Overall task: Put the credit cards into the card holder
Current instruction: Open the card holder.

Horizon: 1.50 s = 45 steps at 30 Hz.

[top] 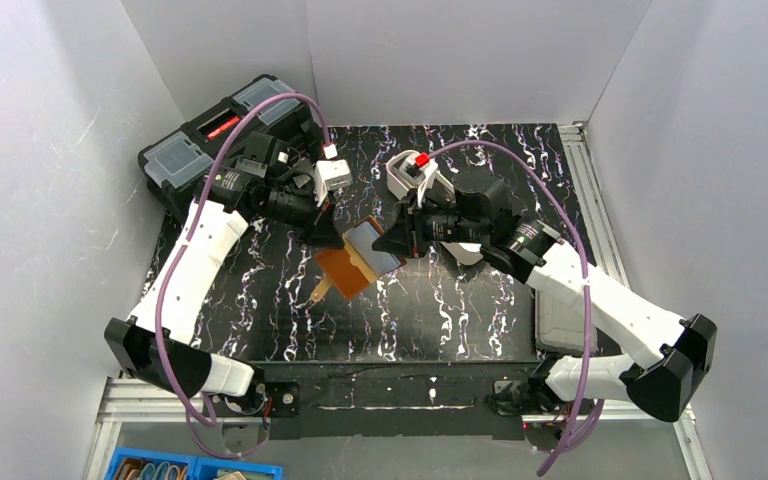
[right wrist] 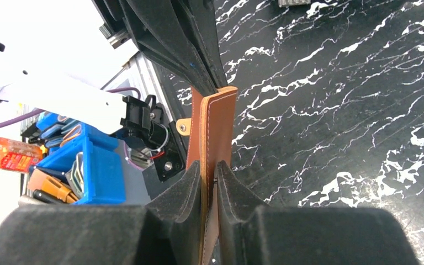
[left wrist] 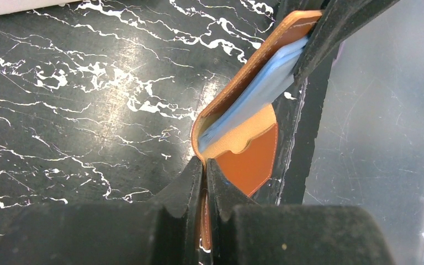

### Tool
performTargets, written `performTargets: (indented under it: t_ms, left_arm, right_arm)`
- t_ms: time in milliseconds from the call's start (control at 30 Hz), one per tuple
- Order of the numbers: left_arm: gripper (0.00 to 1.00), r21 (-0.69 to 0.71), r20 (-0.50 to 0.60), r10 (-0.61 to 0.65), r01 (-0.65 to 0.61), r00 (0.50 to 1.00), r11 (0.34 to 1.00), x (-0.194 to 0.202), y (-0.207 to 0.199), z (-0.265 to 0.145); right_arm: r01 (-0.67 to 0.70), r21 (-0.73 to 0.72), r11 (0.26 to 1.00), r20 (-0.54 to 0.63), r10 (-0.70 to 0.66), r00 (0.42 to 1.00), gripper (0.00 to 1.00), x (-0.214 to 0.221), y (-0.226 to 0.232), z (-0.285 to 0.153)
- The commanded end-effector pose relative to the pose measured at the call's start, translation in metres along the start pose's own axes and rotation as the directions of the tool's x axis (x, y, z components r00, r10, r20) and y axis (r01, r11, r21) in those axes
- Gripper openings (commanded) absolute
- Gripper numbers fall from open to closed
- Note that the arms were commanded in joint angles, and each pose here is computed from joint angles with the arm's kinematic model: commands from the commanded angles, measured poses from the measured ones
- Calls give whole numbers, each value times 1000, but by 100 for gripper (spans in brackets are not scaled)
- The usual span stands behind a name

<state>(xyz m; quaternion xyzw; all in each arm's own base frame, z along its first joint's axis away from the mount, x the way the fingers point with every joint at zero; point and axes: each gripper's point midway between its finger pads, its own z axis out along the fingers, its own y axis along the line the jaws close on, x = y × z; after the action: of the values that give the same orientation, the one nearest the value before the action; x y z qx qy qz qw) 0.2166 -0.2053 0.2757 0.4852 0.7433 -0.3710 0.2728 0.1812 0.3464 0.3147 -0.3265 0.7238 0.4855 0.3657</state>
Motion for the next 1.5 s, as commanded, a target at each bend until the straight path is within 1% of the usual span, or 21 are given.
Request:
performTargets:
  t_ms: [0, 100, 167, 233, 400, 500, 567, 633, 833, 967, 1100, 1267, 1467]
  left_arm:
    - [0, 60, 38, 71, -73, 997, 996, -6, -24, -9]
    - [0, 62, 43, 104, -106, 994, 992, -8, -28, -12]
    - [0, 67, 44, 107, -110, 993, 992, -8, -29, -13]
    - [0, 73, 45, 101, -104, 994, 992, -9, -29, -14]
    - [0, 74, 49, 89, -92, 995, 993, -11, -29, -14]
    - [0, 71, 53, 92, -96, 994, 993, -11, -29, -15]
    - [0, 70, 55, 92, -96, 994, 993, -12, -29, -16]
    - [0, 74, 58, 90, -94, 994, 993, -12, -30, -18]
    - [0, 89, 72, 78, -85, 994, 992, -17, -33, -23]
    - [0, 101, 83, 62, -70, 995, 992, -22, -34, -25]
    - [0, 108, 87, 55, -64, 995, 992, -24, -35, -27]
    - [0, 123, 95, 50, -62, 994, 991, -27, -40, -29]
    - [0, 126, 95, 51, -63, 994, 990, -28, -41, -31]
  right_arm:
    - [26, -97, 995, 111, -15, 994, 23, -31, 16, -4]
    - [-5, -130, 991, 108, 19, 994, 27, -28, 13, -5]
    - [-18, -158, 987, 113, 36, 993, 28, -28, 13, -5]
    - [-38, -180, 983, 92, 56, 994, 29, -24, 12, -2]
    - [-66, -193, 979, 69, 80, 994, 24, -17, 9, 1]
    - [-72, -195, 978, 69, 87, 994, 17, -16, 7, 0]
    - [-81, -214, 973, 64, 96, 993, 16, -15, 8, -1]
    - [-90, -238, 967, 58, 107, 993, 17, -14, 8, -3]
    - [-126, -340, 932, -6, 132, 991, 21, -4, 9, -9]
    - [-131, -415, 900, -48, 123, 991, 23, -1, 16, -11]
    - [-127, -436, 891, -58, 113, 992, 22, -2, 19, -12]
    - [-121, -443, 888, -62, 105, 993, 15, 1, 19, -13]
    - [-108, -470, 876, -73, 83, 994, 17, 2, 24, -17]
